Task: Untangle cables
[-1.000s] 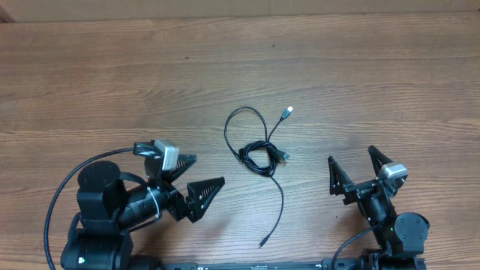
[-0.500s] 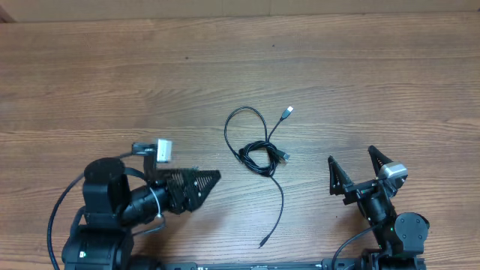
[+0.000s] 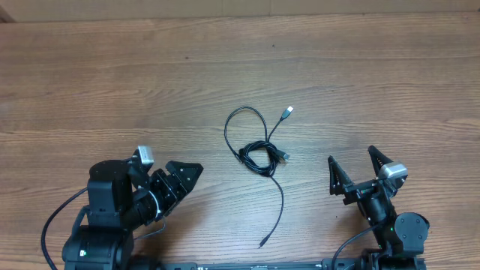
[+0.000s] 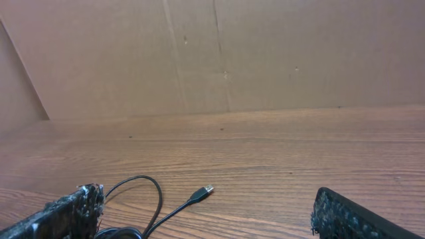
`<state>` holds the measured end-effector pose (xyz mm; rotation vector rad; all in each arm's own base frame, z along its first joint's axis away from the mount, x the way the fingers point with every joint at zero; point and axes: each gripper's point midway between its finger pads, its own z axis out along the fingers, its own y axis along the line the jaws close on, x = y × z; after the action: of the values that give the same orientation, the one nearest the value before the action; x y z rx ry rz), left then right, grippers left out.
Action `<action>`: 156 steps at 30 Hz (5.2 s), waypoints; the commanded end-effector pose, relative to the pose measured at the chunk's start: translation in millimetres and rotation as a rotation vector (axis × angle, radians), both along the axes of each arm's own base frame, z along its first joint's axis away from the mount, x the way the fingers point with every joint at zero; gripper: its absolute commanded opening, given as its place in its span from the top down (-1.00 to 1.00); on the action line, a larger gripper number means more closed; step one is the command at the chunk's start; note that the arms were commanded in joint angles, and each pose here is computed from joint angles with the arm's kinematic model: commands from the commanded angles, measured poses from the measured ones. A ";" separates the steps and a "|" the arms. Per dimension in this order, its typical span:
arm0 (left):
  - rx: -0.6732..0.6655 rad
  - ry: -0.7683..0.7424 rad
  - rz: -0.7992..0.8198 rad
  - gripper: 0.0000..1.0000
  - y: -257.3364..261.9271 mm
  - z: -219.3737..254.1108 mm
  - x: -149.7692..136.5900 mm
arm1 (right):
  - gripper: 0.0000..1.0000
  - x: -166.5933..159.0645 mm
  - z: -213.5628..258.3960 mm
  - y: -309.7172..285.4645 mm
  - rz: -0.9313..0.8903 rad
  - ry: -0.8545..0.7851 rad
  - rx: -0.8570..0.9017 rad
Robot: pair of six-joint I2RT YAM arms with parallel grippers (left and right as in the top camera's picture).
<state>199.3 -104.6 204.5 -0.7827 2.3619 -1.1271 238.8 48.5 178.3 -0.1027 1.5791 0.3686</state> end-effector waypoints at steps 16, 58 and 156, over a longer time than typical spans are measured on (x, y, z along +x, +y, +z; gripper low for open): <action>0.433 0.019 0.151 -0.39 66.1 41.1 11.3 | -0.99 0.1 -2.2 0.6 0.002 -0.005 -0.008; 0.772 0.244 -0.353 -0.36 -102.9 -82.5 98.2 | -1.00 0.1 -2.2 0.6 0.002 -0.005 -0.008; 0.830 0.210 -0.607 0.92 -52.9 -9.9 92.3 | -1.00 -25.2 -1.9 50.9 0.326 0.195 0.395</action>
<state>286.4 -155.0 186.6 0.0301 3.0116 -0.1351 230.0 71.0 178.6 -0.0564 1.6042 0.6331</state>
